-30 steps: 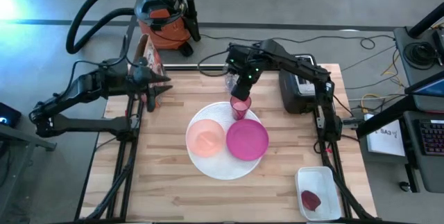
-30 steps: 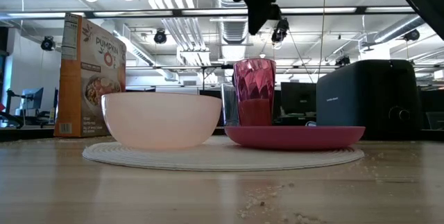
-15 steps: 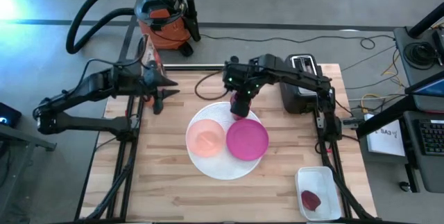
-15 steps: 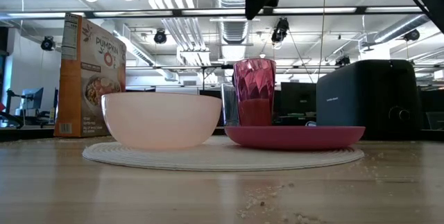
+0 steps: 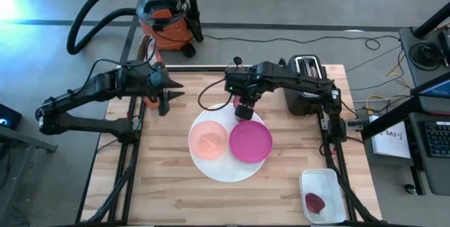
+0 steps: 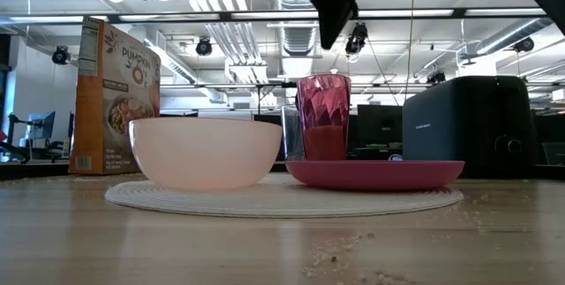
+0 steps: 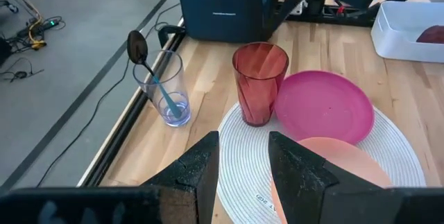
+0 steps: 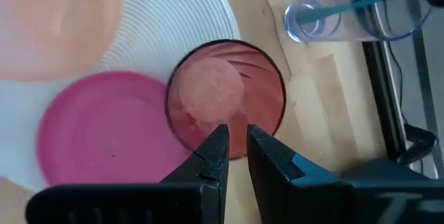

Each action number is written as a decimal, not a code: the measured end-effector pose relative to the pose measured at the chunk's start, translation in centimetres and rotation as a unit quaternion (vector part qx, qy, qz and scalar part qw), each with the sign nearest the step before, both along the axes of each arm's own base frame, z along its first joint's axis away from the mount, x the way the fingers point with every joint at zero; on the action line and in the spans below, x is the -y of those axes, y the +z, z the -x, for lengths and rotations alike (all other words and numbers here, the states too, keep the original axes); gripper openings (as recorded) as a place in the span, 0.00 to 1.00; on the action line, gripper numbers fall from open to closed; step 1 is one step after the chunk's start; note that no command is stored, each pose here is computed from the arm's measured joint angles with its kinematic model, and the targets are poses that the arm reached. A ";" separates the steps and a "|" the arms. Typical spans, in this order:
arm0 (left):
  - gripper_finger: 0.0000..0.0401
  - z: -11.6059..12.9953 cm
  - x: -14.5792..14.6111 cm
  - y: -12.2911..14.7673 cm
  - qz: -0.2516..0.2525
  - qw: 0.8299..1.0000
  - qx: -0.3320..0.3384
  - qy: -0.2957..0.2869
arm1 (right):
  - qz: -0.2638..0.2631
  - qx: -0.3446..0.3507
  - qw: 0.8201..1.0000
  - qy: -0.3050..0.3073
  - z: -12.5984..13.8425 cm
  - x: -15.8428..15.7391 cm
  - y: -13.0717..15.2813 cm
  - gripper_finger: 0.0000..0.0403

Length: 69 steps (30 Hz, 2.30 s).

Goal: Arrange a breakfast setting
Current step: Pour the cereal from the cereal box into the orange bowl

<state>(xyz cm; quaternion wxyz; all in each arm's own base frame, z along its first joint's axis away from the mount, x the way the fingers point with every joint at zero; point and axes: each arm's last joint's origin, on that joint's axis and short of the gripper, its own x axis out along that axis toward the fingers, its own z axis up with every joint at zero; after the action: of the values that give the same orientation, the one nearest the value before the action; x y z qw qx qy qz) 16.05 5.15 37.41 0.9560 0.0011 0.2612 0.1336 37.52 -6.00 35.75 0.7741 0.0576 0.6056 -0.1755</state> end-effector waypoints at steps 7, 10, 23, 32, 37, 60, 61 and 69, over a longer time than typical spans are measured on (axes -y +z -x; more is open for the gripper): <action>0.27 -0.2 -0.1 -2.0 0.018 1.000 -0.024 0.006 | -0.017 0.028 0.999 0.012 0.9 -0.6 -1.5 0.11; 0.27 -0.2 -0.1 -2.7 0.029 0.999 -0.029 0.012 | -0.011 0.061 0.998 0.010 2.5 -0.8 -1.5 0.11; 0.27 -0.9 -0.2 -3.0 0.021 0.999 0.028 0.013 | -0.001 0.253 0.967 -0.009 11.2 -2.1 -5.1 0.11; 0.27 -1.2 -0.3 -3.9 0.025 0.999 0.042 0.017 | -0.003 0.404 0.913 0.056 15.7 -3.2 -8.7 0.11; 0.27 -1.2 -0.3 -4.0 0.030 0.998 0.043 0.020 | 0.013 0.465 0.883 0.061 18.4 -3.5 -10.1 0.11; 0.27 -1.4 -0.4 -3.6 0.026 0.997 0.067 0.021 | 0.080 0.635 0.768 0.010 26.0 -4.1 -16.2 0.11; 0.27 -1.4 -0.4 -3.6 0.026 0.997 0.068 0.021 | 0.081 0.646 0.759 0.009 26.1 -4.1 -16.4 0.11; 0.27 -1.4 -0.4 -3.5 0.035 0.996 0.072 0.027 | 0.088 0.672 0.736 0.012 26.2 -4.1 -17.3 0.11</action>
<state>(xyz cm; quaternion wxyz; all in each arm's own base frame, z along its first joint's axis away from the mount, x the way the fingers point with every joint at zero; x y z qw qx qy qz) 17.49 5.54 33.87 0.9678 -0.0492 0.1965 0.1497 11.37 -1.89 18.46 0.9833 0.0851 -0.0891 -0.1341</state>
